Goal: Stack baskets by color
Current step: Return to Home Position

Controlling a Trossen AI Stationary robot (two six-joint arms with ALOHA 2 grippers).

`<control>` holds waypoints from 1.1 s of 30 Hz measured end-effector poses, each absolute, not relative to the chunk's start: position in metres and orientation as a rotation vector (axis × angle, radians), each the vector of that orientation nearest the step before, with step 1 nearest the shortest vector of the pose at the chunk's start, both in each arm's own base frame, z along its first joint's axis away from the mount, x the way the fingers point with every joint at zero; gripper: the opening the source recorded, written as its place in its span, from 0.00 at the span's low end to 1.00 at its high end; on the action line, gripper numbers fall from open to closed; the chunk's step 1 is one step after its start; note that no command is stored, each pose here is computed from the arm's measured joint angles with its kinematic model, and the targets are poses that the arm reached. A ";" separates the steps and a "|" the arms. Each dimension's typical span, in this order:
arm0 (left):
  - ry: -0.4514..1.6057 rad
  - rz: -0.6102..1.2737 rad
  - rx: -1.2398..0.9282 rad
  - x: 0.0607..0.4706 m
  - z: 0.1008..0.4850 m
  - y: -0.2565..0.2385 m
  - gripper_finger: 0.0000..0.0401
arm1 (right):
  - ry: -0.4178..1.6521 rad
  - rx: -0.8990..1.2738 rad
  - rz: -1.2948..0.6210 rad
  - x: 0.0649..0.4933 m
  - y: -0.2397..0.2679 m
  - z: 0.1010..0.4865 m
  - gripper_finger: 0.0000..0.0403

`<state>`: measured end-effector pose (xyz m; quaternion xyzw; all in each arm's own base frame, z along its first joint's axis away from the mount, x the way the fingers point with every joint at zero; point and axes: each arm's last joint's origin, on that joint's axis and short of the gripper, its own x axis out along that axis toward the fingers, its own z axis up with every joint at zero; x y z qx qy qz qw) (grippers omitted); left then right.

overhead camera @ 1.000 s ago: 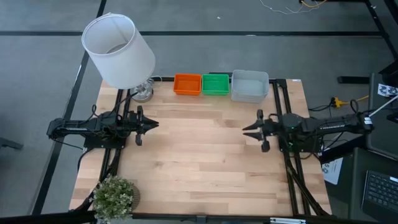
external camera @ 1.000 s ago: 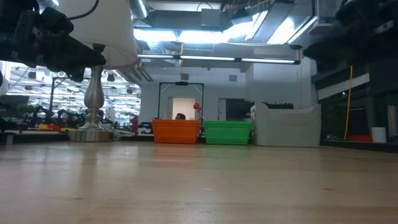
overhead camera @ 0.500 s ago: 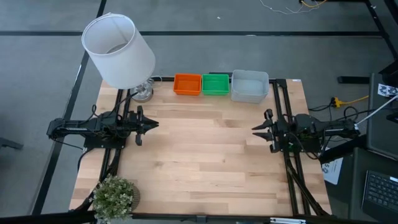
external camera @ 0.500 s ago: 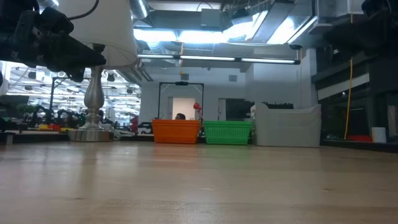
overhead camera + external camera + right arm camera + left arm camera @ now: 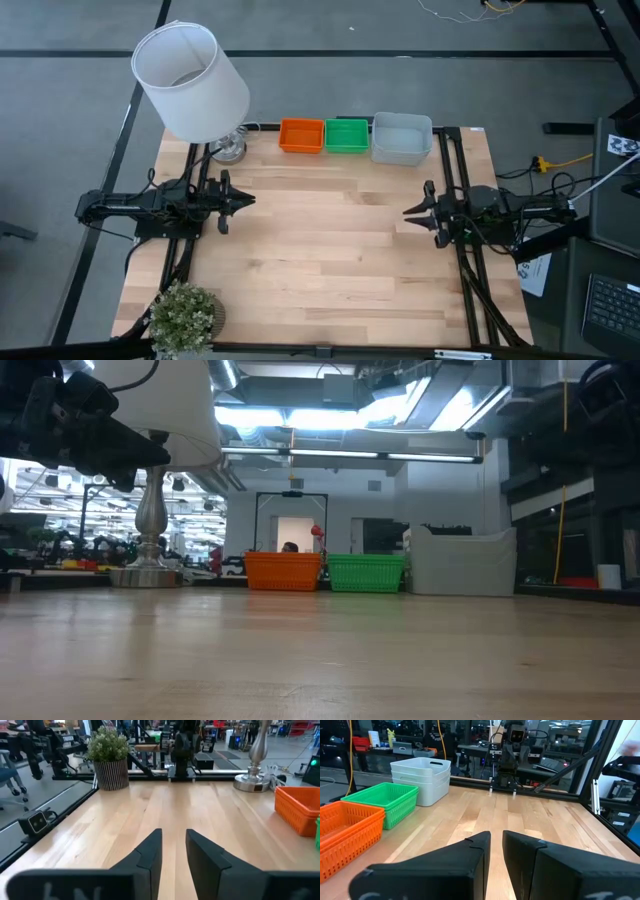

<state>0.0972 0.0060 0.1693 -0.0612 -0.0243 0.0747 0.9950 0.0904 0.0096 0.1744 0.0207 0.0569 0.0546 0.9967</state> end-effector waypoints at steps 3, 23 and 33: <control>-0.049 0.150 -0.122 0.097 0.169 0.006 0.10 | 0.105 0.040 0.110 0.090 0.010 0.175 0.22; -0.049 0.150 -0.122 0.097 0.169 0.006 0.10 | -0.019 0.046 0.123 0.097 0.011 0.167 0.22; -0.049 0.150 -0.122 0.097 0.169 0.006 0.10 | -0.020 0.046 0.123 0.097 0.011 0.168 0.22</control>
